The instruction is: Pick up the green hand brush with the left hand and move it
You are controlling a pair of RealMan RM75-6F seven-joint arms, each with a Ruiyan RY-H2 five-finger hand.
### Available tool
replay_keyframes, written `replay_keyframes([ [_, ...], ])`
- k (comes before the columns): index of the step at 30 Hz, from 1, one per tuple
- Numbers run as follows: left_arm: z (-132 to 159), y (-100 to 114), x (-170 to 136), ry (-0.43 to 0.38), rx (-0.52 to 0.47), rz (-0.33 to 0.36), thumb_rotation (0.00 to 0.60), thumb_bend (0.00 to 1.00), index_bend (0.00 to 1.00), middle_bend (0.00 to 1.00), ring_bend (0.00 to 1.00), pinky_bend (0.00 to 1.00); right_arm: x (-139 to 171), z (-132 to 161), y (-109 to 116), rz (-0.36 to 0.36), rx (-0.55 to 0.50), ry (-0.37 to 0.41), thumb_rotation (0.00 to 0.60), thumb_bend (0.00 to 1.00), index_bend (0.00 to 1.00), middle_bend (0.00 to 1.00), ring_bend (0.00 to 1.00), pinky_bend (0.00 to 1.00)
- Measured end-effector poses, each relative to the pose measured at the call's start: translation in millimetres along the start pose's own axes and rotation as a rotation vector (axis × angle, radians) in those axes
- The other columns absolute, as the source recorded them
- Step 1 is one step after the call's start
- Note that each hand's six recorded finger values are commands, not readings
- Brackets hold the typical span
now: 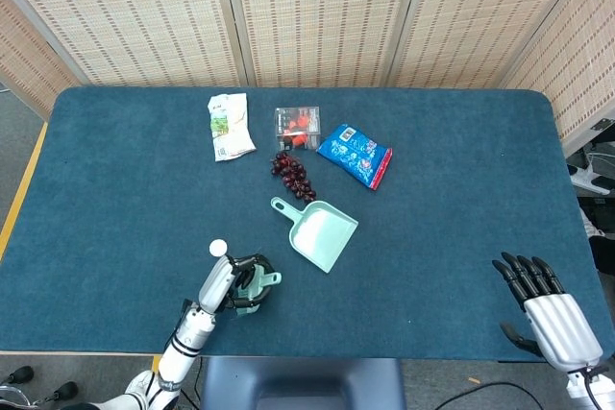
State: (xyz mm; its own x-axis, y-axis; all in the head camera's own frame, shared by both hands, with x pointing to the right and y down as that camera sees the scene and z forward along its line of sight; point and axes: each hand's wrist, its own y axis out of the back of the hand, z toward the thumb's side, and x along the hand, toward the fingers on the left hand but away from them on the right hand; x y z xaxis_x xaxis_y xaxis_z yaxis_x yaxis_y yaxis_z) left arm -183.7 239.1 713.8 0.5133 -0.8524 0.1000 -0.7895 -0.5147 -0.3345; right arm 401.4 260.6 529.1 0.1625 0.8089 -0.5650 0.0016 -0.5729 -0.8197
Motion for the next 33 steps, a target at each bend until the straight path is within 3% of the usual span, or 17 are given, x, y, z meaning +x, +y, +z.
replay_keyframes([
  [4, 13.0, -11.8, 8.8, -0.039, -0.029, -0.01, 0.6, 0.68, 0.8, 0.92, 0.83, 0.89, 0.2, -1.8, 1.6, -0.005, -0.003, -0.004, 0.6, 0.21, 0.0, 0.0, 0.0, 0.0],
  [8, 24.9, -7.3, 17.5, -0.084, -0.029, 0.015, 0.6, 0.68, 0.8, 0.91, 0.83, 0.89, -0.3, -2.2, 1.1, -0.002, -0.004, -0.003, 0.6, 0.21, 0.0, 0.0, 0.0, 0.0],
  [12, 23.0, 19.4, 25.7, -0.1, 0.04, 0.056, 0.6, 0.68, 0.8, 0.91, 0.83, 0.89, 0.3, -1.0, 0.7, 0.001, -0.004, 0.003, 0.6, 0.22, 0.0, 0.0, 0.0, 0.0],
  [17, 4.1, 65.2, 32.3, -0.055, 0.152, 0.098, 0.6, 0.68, 0.8, 0.91, 0.83, 0.89, 1.1, 0.4, 0.4, 0.001, -0.002, 0.005, 0.6, 0.22, 0.0, 0.0, 0.0, 0.0],
  [22, -19.0, 83.6, 29.8, 0.02, 0.208, 0.088, 0.6, 0.68, 0.8, 0.91, 0.83, 0.89, 2.5, 1.2, 1.5, -0.006, 0.001, 0.005, 0.6, 0.22, 0.0, 0.0, 0.0, 0.0],
  [27, -37.8, 82.6, 25.4, 0.075, 0.238, 0.045, 0.6, 0.68, 0.8, 0.91, 0.83, 0.89, 4.5, 0.6, 4.1, -0.019, -0.001, 0.001, 0.6, 0.21, 0.0, 0.0, 0.0, 0.0],
  [33, -41.2, 58.8, 22.9, 0.073, 0.223, -0.01, 0.6, 0.67, 0.8, 0.91, 0.83, 0.89, 5.6, -0.4, 5.7, -0.024, -0.005, 0.0, 0.6, 0.21, 0.0, 0.0, 0.0, 0.0],
])
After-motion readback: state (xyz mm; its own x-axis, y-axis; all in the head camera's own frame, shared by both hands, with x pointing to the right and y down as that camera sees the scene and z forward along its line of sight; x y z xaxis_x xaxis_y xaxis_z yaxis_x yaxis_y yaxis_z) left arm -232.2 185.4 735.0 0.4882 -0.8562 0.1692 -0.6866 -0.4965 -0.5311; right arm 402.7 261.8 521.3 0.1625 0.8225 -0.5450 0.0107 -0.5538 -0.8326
